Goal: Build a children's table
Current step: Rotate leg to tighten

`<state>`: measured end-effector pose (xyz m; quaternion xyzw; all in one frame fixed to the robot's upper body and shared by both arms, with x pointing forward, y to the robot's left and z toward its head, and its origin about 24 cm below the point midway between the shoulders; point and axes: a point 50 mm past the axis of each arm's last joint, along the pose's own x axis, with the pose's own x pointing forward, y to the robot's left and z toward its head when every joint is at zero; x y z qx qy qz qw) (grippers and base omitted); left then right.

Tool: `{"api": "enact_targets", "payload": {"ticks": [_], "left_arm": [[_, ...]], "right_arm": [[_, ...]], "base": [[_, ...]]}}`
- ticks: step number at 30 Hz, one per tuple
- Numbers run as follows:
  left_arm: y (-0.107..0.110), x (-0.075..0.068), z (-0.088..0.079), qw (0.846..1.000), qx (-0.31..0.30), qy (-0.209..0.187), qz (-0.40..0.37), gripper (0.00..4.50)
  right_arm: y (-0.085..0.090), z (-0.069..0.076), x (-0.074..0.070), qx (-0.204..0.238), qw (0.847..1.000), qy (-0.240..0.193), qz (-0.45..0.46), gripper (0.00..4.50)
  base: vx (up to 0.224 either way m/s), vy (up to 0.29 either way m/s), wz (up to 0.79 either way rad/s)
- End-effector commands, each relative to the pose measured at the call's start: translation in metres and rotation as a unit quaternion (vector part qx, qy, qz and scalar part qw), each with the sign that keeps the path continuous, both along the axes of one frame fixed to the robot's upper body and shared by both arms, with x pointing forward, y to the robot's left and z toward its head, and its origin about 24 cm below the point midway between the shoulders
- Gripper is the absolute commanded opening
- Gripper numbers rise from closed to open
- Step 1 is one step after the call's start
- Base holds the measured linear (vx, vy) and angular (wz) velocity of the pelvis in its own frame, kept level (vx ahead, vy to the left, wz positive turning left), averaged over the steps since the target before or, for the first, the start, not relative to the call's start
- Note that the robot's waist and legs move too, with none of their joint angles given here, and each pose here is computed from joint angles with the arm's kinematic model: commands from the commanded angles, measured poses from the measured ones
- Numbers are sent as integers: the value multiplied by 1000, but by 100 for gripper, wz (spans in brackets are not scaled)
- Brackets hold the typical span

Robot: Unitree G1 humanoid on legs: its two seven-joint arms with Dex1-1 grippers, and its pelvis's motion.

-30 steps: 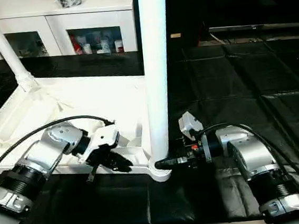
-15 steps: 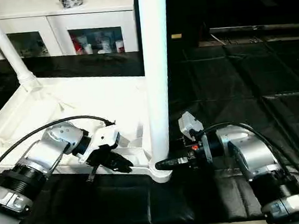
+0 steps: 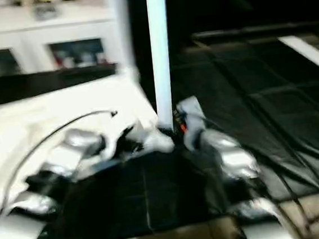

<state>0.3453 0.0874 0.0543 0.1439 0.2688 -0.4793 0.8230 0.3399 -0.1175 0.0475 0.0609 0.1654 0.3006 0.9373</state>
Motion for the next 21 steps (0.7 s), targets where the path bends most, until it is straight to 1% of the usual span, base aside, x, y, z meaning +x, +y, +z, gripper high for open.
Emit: {"api": "enact_targets", "payload": {"ticks": [1,4,5,6,7,10,11,12,13,14,16,17,18,19,20,21], "left_arm": [[-39,3,22,998,-59,-30,-22,0],[-40,5,24,997,-64,-34,-1,0],[-40,5,24,997,-63,-33,-2,0],[-40,5,23,998,-60,-34,-5,0],[-40,4,23,998,-58,-34,-6,0],[-36,2,20,998,-41,-37,-17,0],[-35,2,19,998,-38,-36,-19,0],[-35,2,19,998,-38,-36,-19,0],[-27,0,16,998,-23,-38,-37,0],[-27,0,16,998,-23,-38,-37,0],[-22,-1,14,998,-12,-38,-51,0],[-18,-3,13,997,-6,-39,-63,0],[-18,-3,13,997,-6,-39,-63,0],[-12,-5,11,995,0,-36,-89,0],[-12,-5,11,995,0,-36,-89,0],[-8,-7,11,994,4,-37,-107,0]], "right_arm": [[49,-10,-9,44,996,44,59,207],[53,-7,-6,51,997,40,52,207],[53,-6,-6,55,996,36,51,240],[52,-7,-5,58,997,36,46,240],[51,-7,-5,59,997,36,44,272],[44,-8,-4,57,997,34,35,282],[42,-9,-4,57,997,33,33,308],[42,-9,-4,57,997,33,33,316],[27,-8,-7,59,997,19,41,320],[27,-8,-7,59,997,19,41,327],[15,-7,-10,60,997,9,57,352],[7,-7,-14,61,995,6,73,361],[7,-7,-14,61,995,6,73,364],[-7,-5,-20,60,993,-2,102,369],[-7,-5,-20,60,993,-2,102,382],[-15,-3,-23,60,992,-5,115,405]], "base": [[0,0,0],[0,0,0],[0,0,0],[0,0,0],[0,0,0],[0,0,0],[0,0,0],[0,0,0],[0,0,0],[0,0,0],[0,0,0],[0,0,0],[0,0,0],[50,-11,2],[0,0,0],[0,0,0]]}}
